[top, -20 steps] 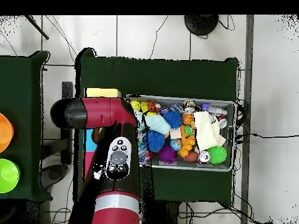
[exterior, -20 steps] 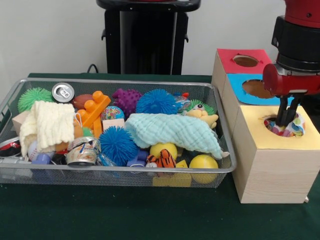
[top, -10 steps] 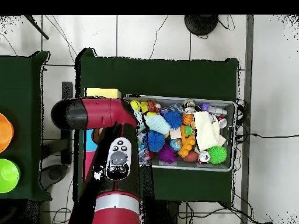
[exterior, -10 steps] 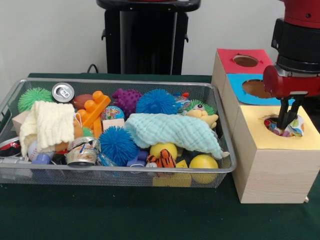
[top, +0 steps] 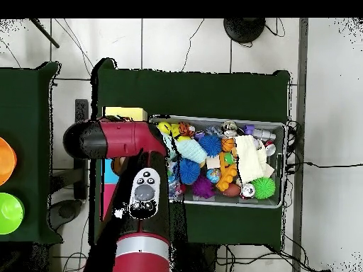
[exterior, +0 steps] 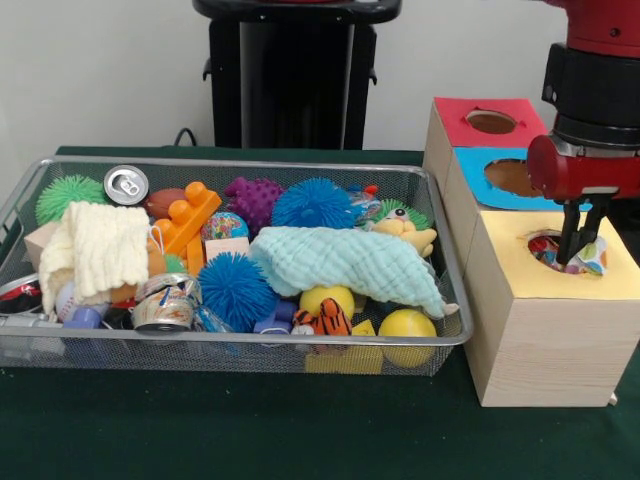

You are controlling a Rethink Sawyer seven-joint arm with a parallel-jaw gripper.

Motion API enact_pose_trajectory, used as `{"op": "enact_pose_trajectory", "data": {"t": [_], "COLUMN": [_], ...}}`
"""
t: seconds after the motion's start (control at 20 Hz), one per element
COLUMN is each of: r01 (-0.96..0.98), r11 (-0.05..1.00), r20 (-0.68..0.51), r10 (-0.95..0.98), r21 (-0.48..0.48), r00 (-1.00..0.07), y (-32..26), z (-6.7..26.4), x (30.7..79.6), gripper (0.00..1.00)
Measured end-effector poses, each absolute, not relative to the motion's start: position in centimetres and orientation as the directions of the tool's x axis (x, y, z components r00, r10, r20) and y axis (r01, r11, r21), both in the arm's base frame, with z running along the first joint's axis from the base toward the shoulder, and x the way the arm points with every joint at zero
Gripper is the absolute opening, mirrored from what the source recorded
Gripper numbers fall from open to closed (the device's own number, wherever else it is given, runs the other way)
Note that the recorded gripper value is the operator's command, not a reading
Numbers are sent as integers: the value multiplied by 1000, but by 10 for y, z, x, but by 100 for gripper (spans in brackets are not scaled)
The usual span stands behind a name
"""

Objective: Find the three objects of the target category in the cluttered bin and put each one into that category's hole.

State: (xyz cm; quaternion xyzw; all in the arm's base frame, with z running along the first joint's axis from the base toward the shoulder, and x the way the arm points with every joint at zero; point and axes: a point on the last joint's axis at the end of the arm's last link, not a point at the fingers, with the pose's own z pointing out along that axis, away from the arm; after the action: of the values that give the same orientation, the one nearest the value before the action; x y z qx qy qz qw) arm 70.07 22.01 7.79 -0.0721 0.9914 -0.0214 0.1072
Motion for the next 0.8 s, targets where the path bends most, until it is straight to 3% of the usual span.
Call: {"op": "enact_pose_trajectory", "data": {"t": [0.8], "r01": [-115], "r11": [992], "r20": [-252], "r10": [-126], "r21": [-59], "r00": [-959], "y": [210], "z": [69], "x": [698], "gripper": [0]}}
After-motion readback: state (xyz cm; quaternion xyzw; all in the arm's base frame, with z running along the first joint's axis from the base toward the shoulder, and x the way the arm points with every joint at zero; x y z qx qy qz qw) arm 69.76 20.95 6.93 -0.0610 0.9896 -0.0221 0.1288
